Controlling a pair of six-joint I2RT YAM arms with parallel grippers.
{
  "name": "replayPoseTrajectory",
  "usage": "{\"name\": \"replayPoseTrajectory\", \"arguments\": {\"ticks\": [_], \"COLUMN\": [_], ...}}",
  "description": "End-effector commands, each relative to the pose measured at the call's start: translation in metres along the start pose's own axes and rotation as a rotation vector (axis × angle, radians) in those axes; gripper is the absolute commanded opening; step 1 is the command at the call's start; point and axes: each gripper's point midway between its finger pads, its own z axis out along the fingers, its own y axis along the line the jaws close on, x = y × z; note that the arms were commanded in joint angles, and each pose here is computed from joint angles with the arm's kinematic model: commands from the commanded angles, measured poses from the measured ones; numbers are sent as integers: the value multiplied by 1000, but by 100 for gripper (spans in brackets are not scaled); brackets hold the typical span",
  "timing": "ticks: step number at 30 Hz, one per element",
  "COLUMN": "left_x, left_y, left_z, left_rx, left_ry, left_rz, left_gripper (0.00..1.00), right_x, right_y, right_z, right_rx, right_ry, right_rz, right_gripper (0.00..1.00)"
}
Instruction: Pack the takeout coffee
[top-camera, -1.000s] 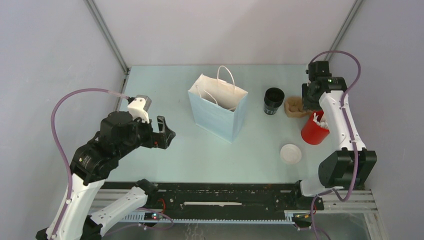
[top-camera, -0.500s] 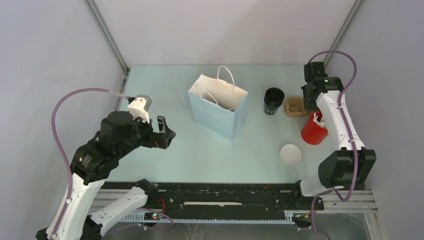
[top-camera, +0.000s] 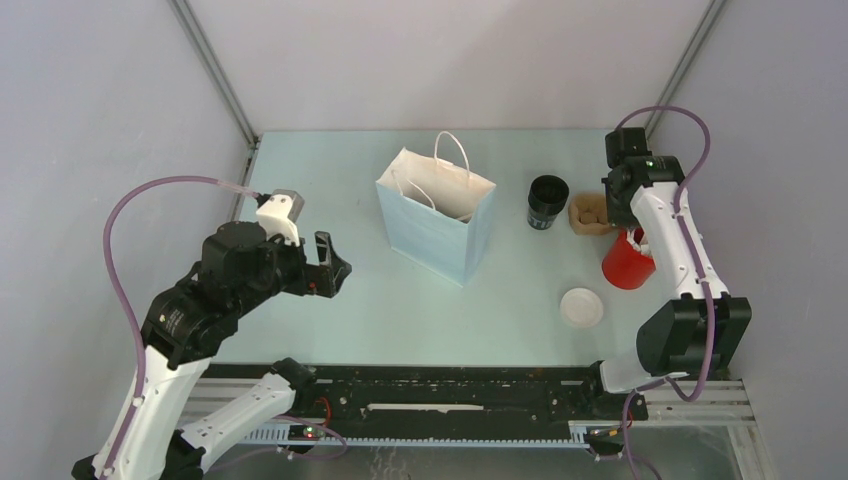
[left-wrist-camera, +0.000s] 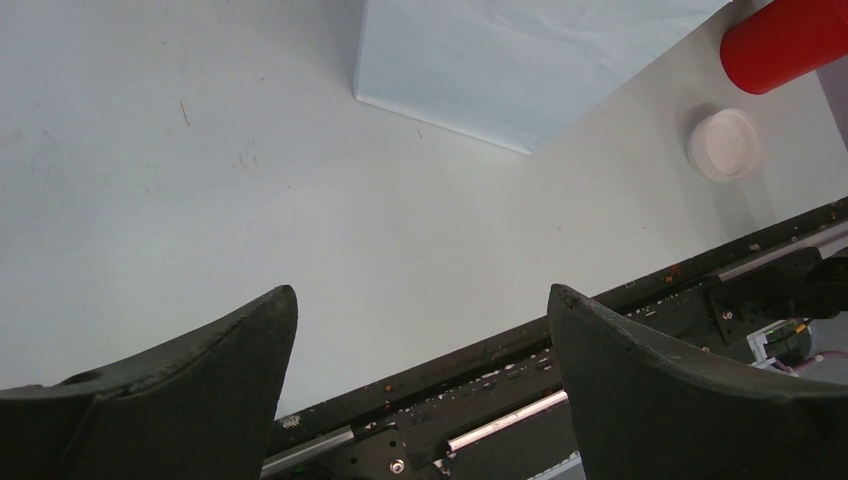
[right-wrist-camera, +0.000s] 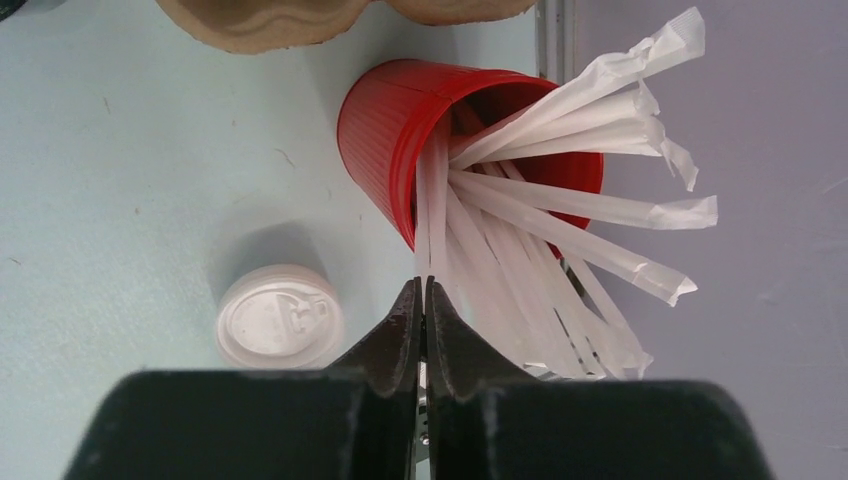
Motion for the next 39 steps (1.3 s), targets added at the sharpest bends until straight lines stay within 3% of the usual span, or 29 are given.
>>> {"name": "replayPoseTrajectory", "arguments": {"ticks": [1, 19, 25, 28, 32, 35, 39], "left_x": [-3, -17, -21, -22, -26, -27, -27], "left_y": [1, -7, -10, -10, -14, -16, -17], "left_z": [4, 2, 4, 3, 3, 3, -1], "left_rx": [0, 20, 27, 26, 37, 42, 45], "left_ry": [-7, -24, -23, -23, -23, -21, -27], "left_rz": [24, 17, 3, -6, -26, -47, -83], "left_gripper": [100, 100, 99, 99, 98, 97, 97], "right_x": [-14, -25, -44, -69, -96, -102, -95], "right_y": [-10, -42, -62, -44, 31, 78, 128], "right_z": [-16, -84, -146, -200, -281, -328, -355], "right_rx": [41, 50, 23, -190, -688, -1023, -1278], "right_ry": [-65, -175, -318, -488, -710, -770, -727], "right_rz": [40, 165, 255, 269, 147, 68, -80], "right_gripper": [3, 0, 0, 0, 0, 0, 0]}}
